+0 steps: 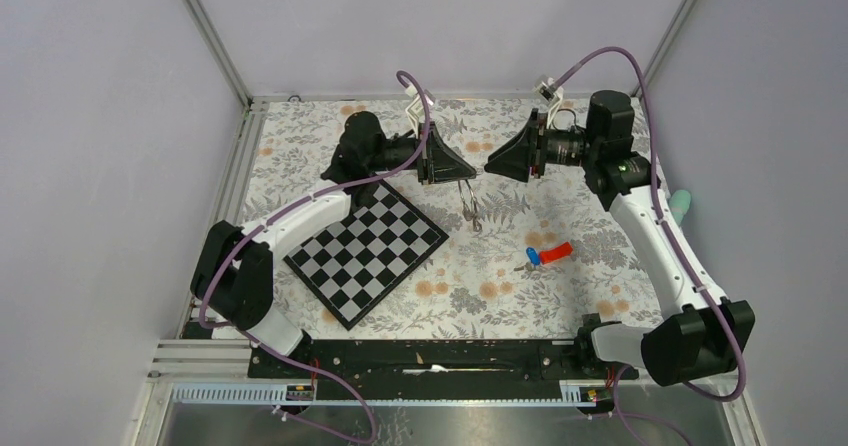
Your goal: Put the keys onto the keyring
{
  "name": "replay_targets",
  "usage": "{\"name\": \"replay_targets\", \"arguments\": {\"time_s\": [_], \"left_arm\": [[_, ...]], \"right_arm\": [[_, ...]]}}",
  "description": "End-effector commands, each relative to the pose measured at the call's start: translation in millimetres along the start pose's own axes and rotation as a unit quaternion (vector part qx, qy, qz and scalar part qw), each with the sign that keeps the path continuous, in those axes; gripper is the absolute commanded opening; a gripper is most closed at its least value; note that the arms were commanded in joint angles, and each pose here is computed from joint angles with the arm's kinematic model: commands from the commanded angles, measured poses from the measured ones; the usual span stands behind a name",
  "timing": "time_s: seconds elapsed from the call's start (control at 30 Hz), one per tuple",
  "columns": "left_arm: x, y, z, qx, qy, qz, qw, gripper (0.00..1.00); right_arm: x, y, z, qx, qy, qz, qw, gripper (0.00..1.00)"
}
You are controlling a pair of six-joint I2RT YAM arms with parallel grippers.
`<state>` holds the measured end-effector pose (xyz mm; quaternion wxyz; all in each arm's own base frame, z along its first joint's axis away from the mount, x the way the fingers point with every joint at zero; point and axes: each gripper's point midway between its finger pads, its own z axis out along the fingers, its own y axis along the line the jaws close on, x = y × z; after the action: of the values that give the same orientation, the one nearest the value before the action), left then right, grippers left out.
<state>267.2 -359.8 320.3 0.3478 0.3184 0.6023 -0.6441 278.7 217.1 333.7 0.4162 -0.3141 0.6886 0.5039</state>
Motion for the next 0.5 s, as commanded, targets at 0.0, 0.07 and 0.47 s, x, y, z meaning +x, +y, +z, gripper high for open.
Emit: {"name": "replay_targets", "arguments": {"time_s": [0.0,0.07,0.47], "left_arm": [[-17.7,-15.5,-3.0,0.013,-0.030,0.031,0.999,0.00],[-17.9,-14.4,-2.6,0.013,-0.035,0.026,0.999,0.00],[-18.2,-12.2,-2.6,0.009,-0.046,0.011,0.999,0.00]], "right_arm": [[-2.9,14.0,2.7,-0.060,-0.012,0.014,0.998,0.47],[2.1,12.5,3.3,-0.061,-0.009,0.022,0.998,0.47],[9.6,4.6,8.3,-0.070,-0.018,0.026,0.997,0.42]]}}
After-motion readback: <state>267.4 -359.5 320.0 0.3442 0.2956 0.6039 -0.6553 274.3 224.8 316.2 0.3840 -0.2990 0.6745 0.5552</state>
